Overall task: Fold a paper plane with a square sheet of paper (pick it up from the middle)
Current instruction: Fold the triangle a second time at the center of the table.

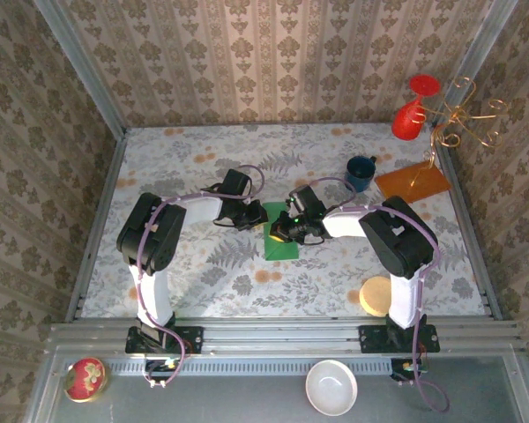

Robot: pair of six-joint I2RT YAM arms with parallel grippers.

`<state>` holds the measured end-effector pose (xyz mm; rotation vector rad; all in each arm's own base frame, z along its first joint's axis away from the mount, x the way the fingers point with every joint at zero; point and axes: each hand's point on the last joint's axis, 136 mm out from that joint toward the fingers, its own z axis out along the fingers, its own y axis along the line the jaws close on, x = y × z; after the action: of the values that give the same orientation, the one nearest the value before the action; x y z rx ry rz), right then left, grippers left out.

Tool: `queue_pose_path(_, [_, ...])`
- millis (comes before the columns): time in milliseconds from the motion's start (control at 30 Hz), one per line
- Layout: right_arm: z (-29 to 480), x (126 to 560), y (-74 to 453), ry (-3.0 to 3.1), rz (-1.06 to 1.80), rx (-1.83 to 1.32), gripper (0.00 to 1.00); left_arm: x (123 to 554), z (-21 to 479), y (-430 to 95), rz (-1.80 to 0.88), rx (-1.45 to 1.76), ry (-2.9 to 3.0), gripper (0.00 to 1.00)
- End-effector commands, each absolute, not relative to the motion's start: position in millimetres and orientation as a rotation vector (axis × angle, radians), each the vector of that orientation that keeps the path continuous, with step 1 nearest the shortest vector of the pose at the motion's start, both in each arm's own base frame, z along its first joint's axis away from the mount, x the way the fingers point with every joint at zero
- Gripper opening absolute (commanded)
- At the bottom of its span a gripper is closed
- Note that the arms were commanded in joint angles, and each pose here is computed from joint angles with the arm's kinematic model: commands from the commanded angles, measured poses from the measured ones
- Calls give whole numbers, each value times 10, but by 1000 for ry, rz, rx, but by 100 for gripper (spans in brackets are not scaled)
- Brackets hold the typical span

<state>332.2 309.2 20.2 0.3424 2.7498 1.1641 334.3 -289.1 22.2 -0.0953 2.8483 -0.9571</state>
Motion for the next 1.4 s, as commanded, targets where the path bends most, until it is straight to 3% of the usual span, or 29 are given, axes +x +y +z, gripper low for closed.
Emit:
queue_pose_path(0, [48, 3314, 2999, 2779, 1090, 394, 0, 3141, -36, -2783, -870, -115, 2961, 16])
queue_pose_path(1367, [50, 3269, 3081, 2802, 1153, 338, 0, 3152, -24, -2814, -890, -110, 2960, 17])
